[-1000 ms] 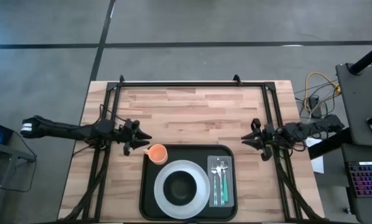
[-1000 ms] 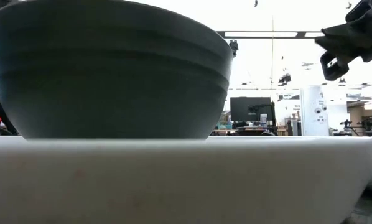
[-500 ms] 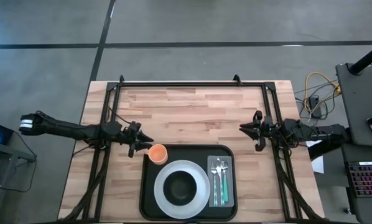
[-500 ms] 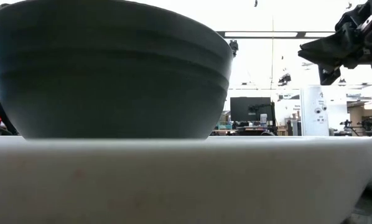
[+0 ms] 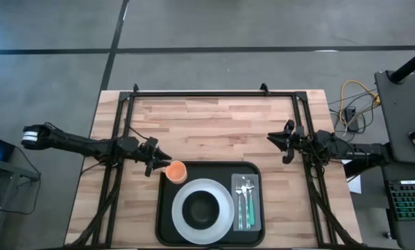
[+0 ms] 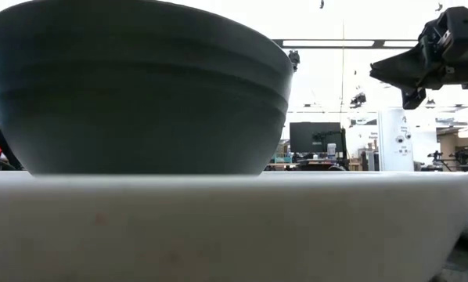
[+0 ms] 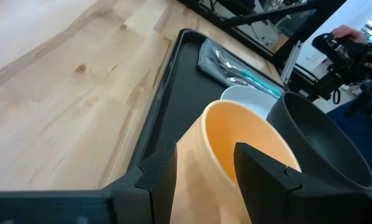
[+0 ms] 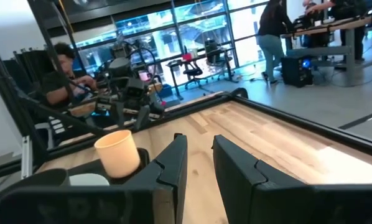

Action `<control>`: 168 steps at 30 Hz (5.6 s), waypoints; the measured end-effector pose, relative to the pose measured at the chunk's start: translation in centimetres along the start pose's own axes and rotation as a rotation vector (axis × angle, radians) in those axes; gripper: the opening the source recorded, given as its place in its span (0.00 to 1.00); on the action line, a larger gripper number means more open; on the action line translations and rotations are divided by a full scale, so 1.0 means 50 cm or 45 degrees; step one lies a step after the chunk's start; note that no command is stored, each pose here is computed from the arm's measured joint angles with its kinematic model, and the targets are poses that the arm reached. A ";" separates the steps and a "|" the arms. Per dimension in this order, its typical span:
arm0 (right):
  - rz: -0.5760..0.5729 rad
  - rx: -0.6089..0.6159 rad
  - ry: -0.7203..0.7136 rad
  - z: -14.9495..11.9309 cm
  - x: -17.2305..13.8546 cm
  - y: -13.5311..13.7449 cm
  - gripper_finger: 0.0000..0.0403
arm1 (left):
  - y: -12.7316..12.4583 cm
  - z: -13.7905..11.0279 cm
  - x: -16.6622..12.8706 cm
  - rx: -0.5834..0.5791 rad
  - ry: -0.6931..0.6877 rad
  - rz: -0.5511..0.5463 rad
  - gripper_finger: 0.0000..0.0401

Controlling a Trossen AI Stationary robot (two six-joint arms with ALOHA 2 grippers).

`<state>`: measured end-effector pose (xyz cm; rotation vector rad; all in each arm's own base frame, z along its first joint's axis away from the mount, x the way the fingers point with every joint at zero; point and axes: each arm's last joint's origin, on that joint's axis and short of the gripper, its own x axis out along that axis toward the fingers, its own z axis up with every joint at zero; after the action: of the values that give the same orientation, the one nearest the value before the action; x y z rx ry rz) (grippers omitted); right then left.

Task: Set up tray
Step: Return to Home Position

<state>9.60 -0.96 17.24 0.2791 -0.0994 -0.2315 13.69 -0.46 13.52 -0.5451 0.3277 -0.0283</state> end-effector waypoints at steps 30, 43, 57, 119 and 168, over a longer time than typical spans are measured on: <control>0.240 -0.194 0.040 -0.001 -0.001 0.008 0.17 | 0.003 -0.004 0.003 -0.004 0.028 0.016 0.35; 0.289 -0.595 -0.063 0.008 -0.001 0.013 0.17 | 0.003 -0.004 0.003 -0.004 0.028 0.016 0.35; 0.495 -0.590 -0.046 0.004 -0.004 0.022 0.17 | 0.003 -0.004 0.003 -0.004 0.028 0.016 0.35; 0.491 -0.586 -0.042 0.003 -0.004 0.022 0.17 | 0.003 -0.004 0.003 -0.003 0.027 0.015 0.35; 0.490 -0.586 -0.042 0.003 -0.004 0.022 0.17 | 0.003 -0.004 0.003 -0.003 0.027 0.016 0.35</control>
<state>9.63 0.08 17.70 -0.2036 -0.1272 0.1263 13.78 -0.46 13.25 -0.5456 0.3517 -0.0218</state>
